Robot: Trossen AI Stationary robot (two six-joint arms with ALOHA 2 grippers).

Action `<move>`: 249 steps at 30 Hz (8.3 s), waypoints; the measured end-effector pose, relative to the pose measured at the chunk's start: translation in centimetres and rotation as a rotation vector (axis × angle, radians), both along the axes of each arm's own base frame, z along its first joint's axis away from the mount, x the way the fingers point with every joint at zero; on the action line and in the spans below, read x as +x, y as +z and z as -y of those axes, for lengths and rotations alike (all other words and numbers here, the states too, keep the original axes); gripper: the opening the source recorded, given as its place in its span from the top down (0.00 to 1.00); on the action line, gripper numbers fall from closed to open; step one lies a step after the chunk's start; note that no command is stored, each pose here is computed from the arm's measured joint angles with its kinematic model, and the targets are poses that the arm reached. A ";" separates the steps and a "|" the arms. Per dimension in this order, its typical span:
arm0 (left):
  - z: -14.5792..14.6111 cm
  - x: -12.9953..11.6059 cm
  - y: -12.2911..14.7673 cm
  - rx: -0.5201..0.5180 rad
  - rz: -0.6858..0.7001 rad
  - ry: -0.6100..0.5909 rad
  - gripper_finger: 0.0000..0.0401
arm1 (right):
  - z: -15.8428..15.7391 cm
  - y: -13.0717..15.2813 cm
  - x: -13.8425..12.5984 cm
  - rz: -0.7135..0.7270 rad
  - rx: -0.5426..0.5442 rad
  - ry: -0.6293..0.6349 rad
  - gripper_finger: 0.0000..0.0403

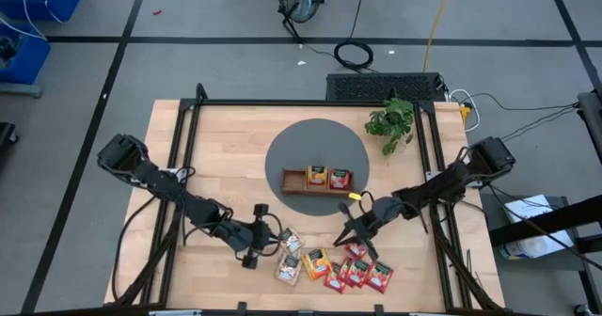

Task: Pick & Place Tea
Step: Put the brown tea bag into the left slot of the wooden organizer

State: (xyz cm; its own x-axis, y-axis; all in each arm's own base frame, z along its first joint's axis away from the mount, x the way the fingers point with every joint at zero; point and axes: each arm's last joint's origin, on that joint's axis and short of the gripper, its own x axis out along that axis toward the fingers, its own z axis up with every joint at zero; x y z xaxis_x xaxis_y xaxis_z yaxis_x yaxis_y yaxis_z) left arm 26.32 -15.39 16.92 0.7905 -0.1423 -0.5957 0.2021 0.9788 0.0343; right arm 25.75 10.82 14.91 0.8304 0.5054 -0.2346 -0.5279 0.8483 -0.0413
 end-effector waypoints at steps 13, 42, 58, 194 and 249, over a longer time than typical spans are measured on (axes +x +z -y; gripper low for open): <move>5.7 -1.4 -1.7 -0.120 0.056 -0.045 0.91 | 0.0 -2.6 7.6 -0.159 0.134 0.027 1.00; 12.1 2.7 -2.9 0.014 -0.054 0.067 0.91 | -2.4 -2.2 9.6 -0.379 0.337 -0.028 0.81; 11.3 2.4 -3.6 0.044 -0.115 0.149 0.91 | -1.9 -5.0 11.7 -0.545 0.448 -0.079 0.66; 7.6 7.3 -8.3 0.072 -0.072 0.233 0.91 | 0.0 -4.8 9.9 -0.807 0.320 -0.308 0.59; 9.3 7.2 -5.2 -0.002 0.063 0.136 0.91 | -1.0 -1.0 8.9 -0.655 0.158 -0.200 0.89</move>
State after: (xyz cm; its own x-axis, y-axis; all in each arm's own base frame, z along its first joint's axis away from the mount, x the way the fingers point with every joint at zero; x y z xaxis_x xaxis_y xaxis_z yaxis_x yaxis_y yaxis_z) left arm 33.53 -24.65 11.67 0.8384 -0.0321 -0.5440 0.0649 0.9970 0.0412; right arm 34.62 11.79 13.88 0.6236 0.4273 -0.6546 -0.2353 0.9011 0.3641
